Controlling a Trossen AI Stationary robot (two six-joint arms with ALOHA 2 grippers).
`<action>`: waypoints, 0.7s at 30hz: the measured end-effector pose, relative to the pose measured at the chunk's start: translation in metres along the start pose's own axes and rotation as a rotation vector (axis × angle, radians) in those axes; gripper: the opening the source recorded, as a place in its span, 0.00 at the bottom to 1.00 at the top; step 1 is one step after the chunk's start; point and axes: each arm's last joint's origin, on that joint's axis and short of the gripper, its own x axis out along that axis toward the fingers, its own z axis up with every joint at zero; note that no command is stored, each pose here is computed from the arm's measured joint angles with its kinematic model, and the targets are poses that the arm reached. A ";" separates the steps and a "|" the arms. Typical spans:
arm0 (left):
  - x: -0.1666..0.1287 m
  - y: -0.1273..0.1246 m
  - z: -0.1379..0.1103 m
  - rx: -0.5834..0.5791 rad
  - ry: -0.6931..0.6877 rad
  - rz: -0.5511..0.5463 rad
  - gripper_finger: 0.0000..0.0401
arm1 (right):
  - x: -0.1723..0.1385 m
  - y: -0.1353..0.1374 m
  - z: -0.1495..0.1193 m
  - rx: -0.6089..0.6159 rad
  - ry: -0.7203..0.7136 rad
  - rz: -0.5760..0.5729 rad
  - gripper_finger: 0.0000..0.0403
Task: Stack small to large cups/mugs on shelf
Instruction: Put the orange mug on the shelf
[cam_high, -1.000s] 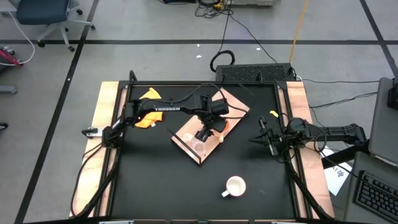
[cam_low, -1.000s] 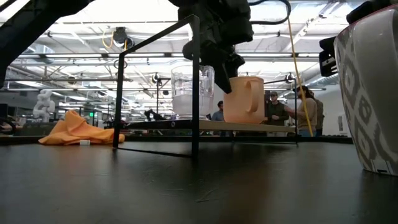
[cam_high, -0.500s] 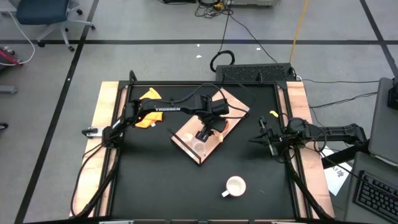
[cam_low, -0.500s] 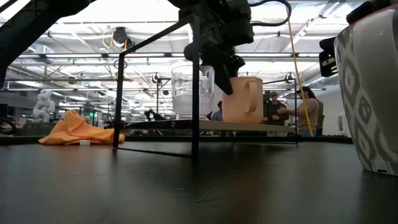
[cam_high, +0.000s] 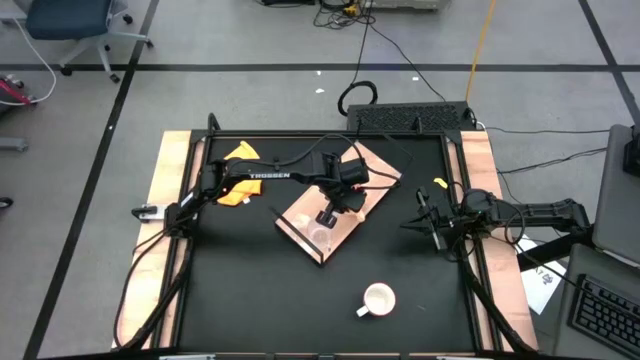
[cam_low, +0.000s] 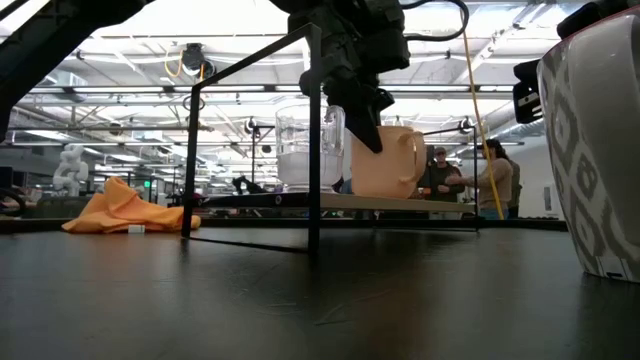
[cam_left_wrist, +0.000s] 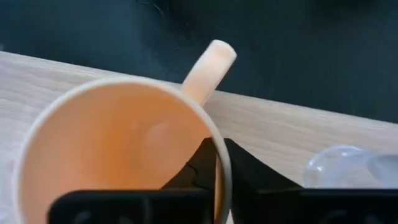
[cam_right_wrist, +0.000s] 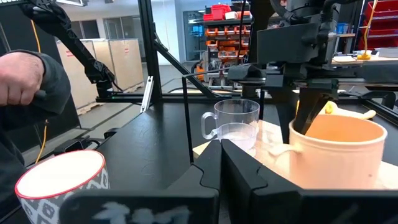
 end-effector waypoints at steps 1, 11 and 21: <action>0.000 0.000 0.000 -0.012 -0.004 0.004 0.03 | 0.000 0.000 0.000 0.000 0.000 0.000 0.00; 0.000 0.001 0.001 -0.177 0.000 0.019 0.02 | 0.000 0.000 0.001 0.002 -0.007 0.001 0.00; -0.001 -0.002 -0.001 -0.294 0.021 0.007 0.02 | 0.000 0.000 0.004 0.009 -0.038 0.003 0.00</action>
